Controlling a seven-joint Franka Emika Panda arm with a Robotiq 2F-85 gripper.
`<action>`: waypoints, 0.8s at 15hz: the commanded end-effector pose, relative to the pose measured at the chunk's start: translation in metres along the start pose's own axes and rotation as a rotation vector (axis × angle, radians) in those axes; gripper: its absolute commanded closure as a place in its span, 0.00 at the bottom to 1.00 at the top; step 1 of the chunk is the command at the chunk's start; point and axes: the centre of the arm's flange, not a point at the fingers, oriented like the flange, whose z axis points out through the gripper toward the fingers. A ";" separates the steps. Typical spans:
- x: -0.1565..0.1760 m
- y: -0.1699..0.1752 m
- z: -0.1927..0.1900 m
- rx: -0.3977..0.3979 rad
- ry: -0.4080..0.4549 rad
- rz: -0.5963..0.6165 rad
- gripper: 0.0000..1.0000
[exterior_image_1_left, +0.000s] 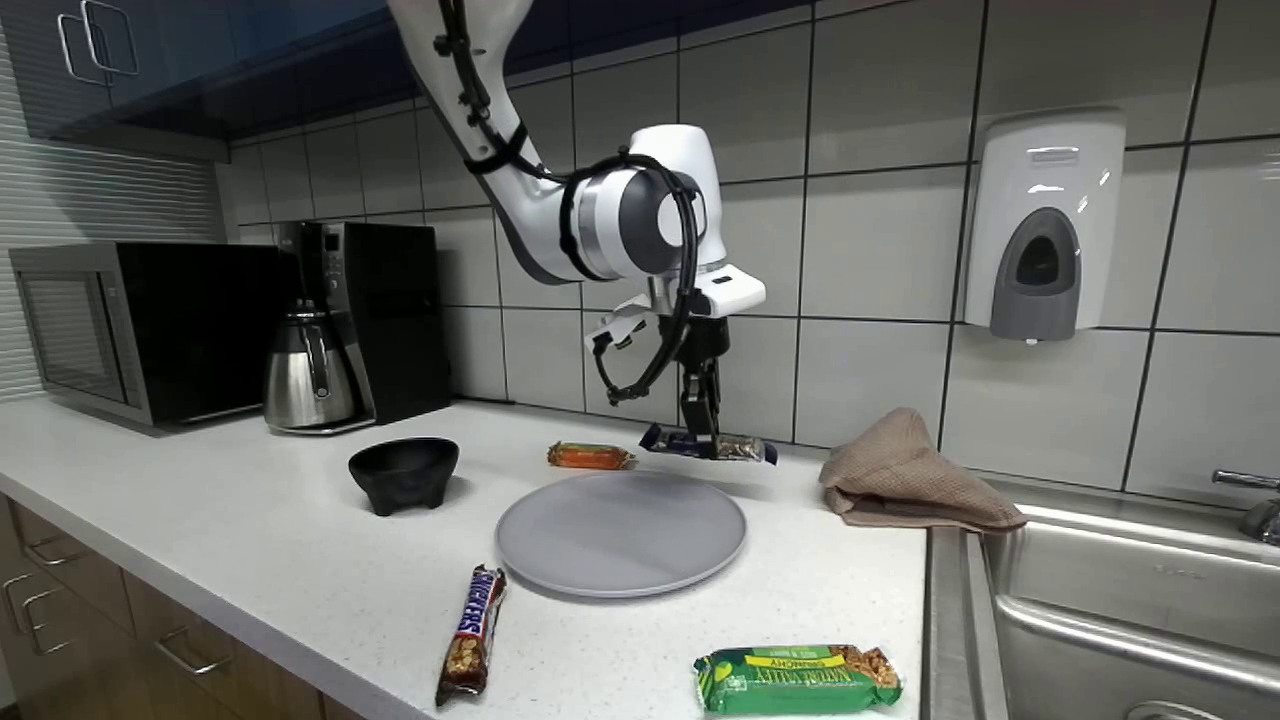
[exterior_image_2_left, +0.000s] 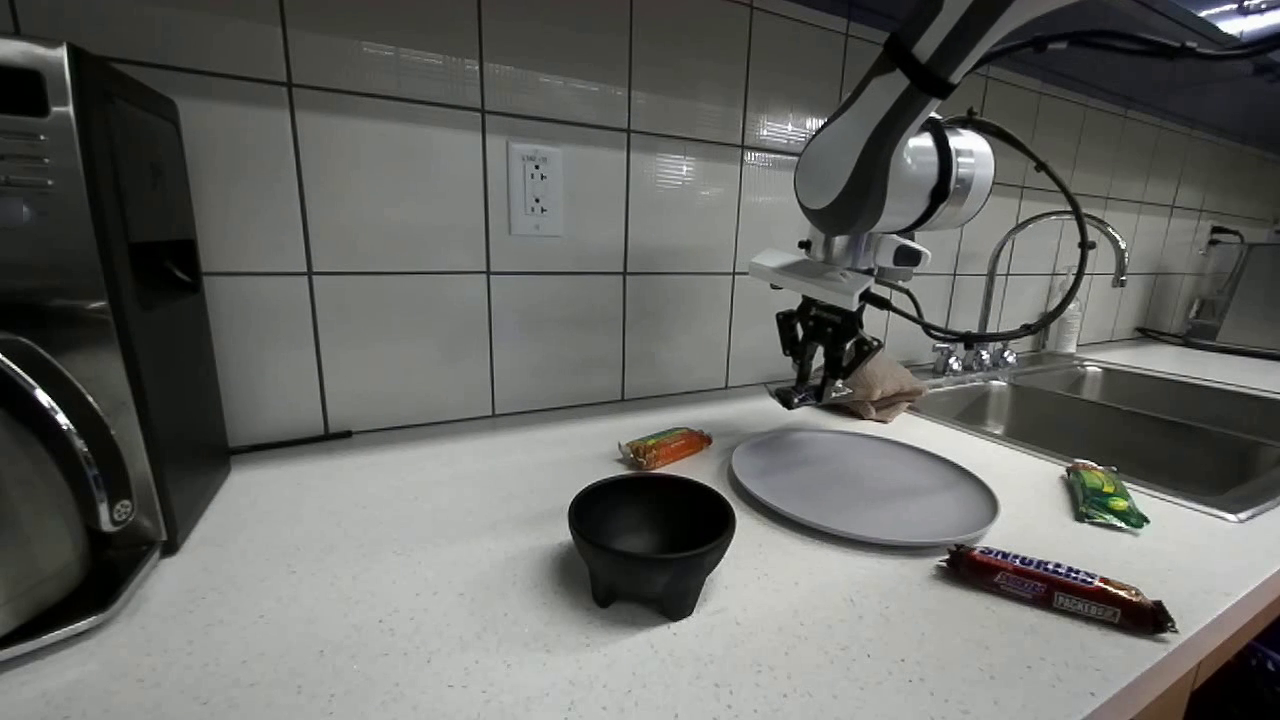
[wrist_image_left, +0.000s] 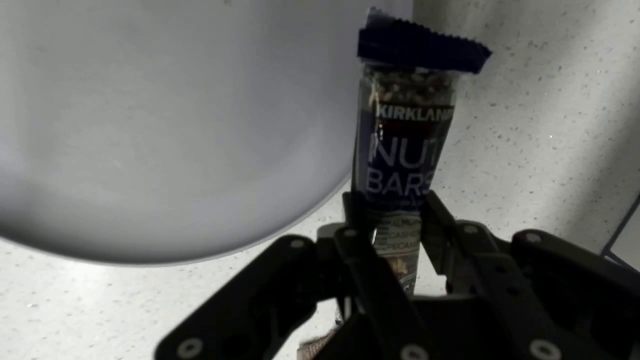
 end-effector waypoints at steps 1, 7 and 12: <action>-0.012 0.029 -0.019 0.004 -0.007 -0.053 0.92; -0.019 0.050 -0.013 -0.038 -0.020 -0.086 0.92; -0.025 0.054 -0.001 -0.073 -0.023 -0.102 0.92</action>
